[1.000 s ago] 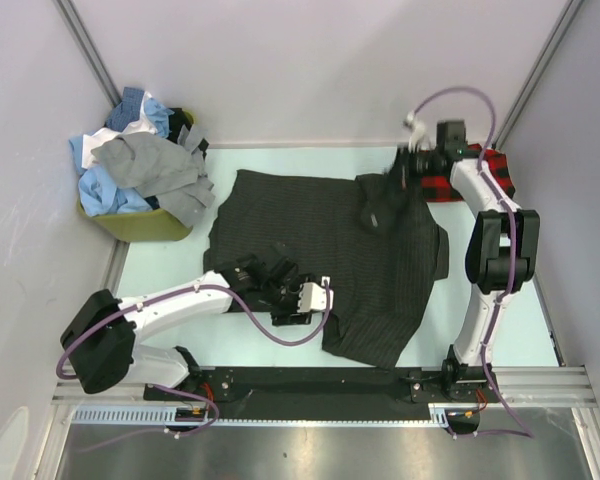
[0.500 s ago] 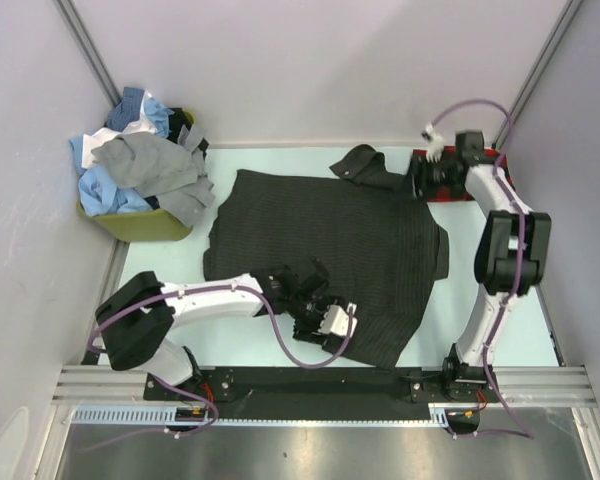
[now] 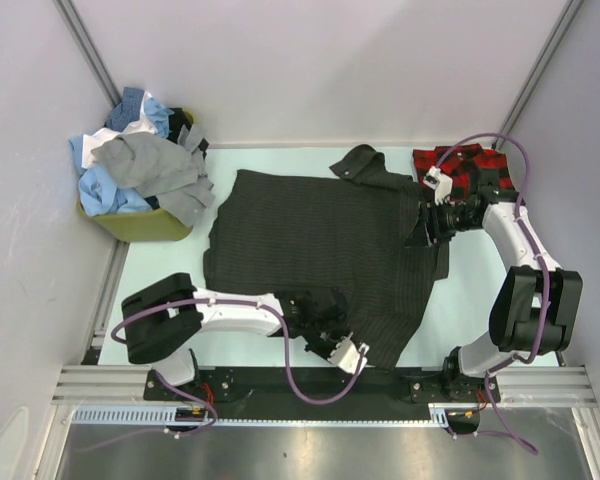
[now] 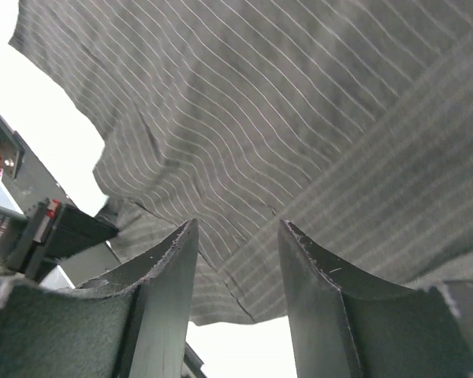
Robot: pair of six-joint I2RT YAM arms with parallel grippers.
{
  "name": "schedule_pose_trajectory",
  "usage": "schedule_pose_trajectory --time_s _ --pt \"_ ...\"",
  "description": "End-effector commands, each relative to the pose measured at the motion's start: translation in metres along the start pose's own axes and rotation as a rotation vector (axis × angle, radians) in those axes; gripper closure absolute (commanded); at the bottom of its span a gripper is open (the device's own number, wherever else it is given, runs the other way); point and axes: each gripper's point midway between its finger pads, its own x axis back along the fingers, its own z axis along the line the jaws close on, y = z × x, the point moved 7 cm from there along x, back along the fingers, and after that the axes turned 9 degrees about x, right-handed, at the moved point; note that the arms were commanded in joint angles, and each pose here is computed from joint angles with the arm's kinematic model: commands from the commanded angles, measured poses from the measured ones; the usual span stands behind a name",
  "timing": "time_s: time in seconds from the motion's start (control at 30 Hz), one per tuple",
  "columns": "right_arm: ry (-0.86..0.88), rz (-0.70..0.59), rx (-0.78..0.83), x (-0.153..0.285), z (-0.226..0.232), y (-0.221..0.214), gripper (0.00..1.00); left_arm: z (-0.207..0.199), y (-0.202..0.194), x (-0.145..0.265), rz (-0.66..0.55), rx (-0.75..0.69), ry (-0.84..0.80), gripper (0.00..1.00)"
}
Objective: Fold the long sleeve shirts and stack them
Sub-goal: Fold the shirt
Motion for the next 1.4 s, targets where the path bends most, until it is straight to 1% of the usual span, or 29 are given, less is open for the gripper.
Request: schedule_pose_trajectory --time_s 0.0,0.03,0.1,0.13,0.2,0.23,0.27,0.3,0.33,0.37,0.4,0.43,0.47,0.5,0.53,0.57,0.6,0.67,0.7,0.73,0.8,0.87,0.9,0.97,1.0,1.07,1.1,1.2,1.37 --pt "-0.043 -0.011 0.042 0.016 0.0 -0.003 0.5 0.013 0.024 0.016 -0.063 -0.007 0.077 0.91" --pt "-0.045 -0.009 0.043 0.017 0.0 -0.002 0.51 0.015 0.032 0.023 -0.092 0.007 0.086 1.0" --pt "-0.055 -0.018 0.049 0.021 -0.004 0.002 0.51 0.021 0.053 0.045 -0.194 0.029 0.094 1.0" --pt "-0.063 -0.025 0.055 0.022 -0.008 0.008 0.51 0.041 0.065 0.064 -0.253 0.102 0.136 1.0" --pt "-0.078 -0.031 0.052 0.024 -0.015 0.014 0.5 0.062 0.07 0.08 -0.312 0.213 0.12 1.0" --pt "-0.092 -0.04 0.054 0.027 -0.021 0.022 0.51 0.091 0.073 0.104 -0.363 0.307 0.186 1.0" --pt "-0.102 -0.04 0.045 0.027 -0.026 0.024 0.5 0.109 0.065 0.103 -0.367 0.372 0.205 1.0" --pt "-0.117 -0.047 0.048 0.029 -0.03 0.028 0.5 0.13 0.071 0.117 -0.41 0.444 0.247 1.0" --pt "-0.131 -0.054 0.043 0.031 -0.035 0.035 0.49 0.157 0.054 0.133 -0.435 0.523 0.335 1.0" --pt "-0.144 -0.056 0.036 0.032 -0.038 0.037 0.49 0.177 0.034 0.125 -0.426 0.628 0.359 1.0" --pt "-0.163 -0.058 0.038 0.035 -0.041 0.041 0.49 0.206 0.019 0.15 -0.476 0.78 0.447 1.0" --pt "-0.174 -0.065 0.032 0.037 -0.043 0.044 0.47 0.223 0.007 0.156 -0.495 0.858 0.49 1.0" --pt "-0.184 -0.067 0.028 0.039 -0.044 0.045 0.46 0.238 -0.016 0.149 -0.489 0.958 0.518 1.0" --pt "-0.189 -0.069 0.025 0.041 -0.045 0.045 0.45 0.252 -0.034 0.164 -0.534 1.074 0.569 0.95" --pt "-0.186 -0.072 0.023 0.041 -0.044 0.045 0.44 0.259 -0.041 0.166 -0.564 1.097 0.567 0.81" --pt "-0.178 -0.067 0.009 0.039 -0.042 0.041 0.44 0.264 -0.055 0.159 -0.556 1.142 0.551 0.65" --pt "-0.156 -0.071 0.0 0.036 -0.039 0.04 0.44 0.267 -0.061 0.164 -0.563 1.165 0.554 0.52" --pt "-0.115 -0.059 -0.041 0.029 -0.033 0.032 0.45 0.264 -0.065 0.166 -0.566 1.173 0.541 0.46" --pt "-0.078 -0.062 -0.058 0.024 -0.028 0.029 0.46 0.26 -0.072 0.169 -0.558 1.176 0.55 0.38" --pt "-0.049 -0.061 -0.068 0.019 -0.021 0.026 0.46 0.255 -0.068 0.178 -0.567 1.154 0.562 0.36" --pt "0.005 -0.063 -0.101 0.003 -0.009 0.016 0.48 0.243 -0.075 0.183 -0.545 1.143 0.578 0.35" --pt "0.069 -0.041 -0.092 -0.017 0.008 0.012 0.49 0.228 -0.071 0.199 -0.551 1.122 0.593 0.35" --pt "0.095 -0.028 -0.127 -0.029 0.012 0.004 0.5 0.218 -0.081 0.199 -0.529 1.131 0.591 0.35" --pt "0.152 0.008 -0.146 -0.05 0.025 -0.005 0.5 0.197 -0.081 0.209 -0.492 1.126 0.588 0.35" --pt "0.162 0.017 -0.159 -0.061 0.025 -0.008 0.5 0.186 -0.091 0.207 -0.457 1.124 0.585 0.34" --pt "0.171 0.044 -0.181 -0.076 0.025 -0.016 0.5 0.166 -0.094 0.214 -0.426 1.115 0.595 0.34" --pt "0.175 0.064 -0.232 -0.084 0.022 -0.021 0.5 0.159 -0.098 0.219 -0.416 1.131 0.603 0.34" --pt "0.167 0.083 -0.297 -0.094 0.016 -0.029 0.49 0.142 -0.094 0.24 -0.421 1.109 0.65 0.32" --pt "0.143 0.149 -0.355 -0.108 0.016 -0.048 0.49 0.122 -0.092 0.247 -0.4 1.074 0.684 0.31"
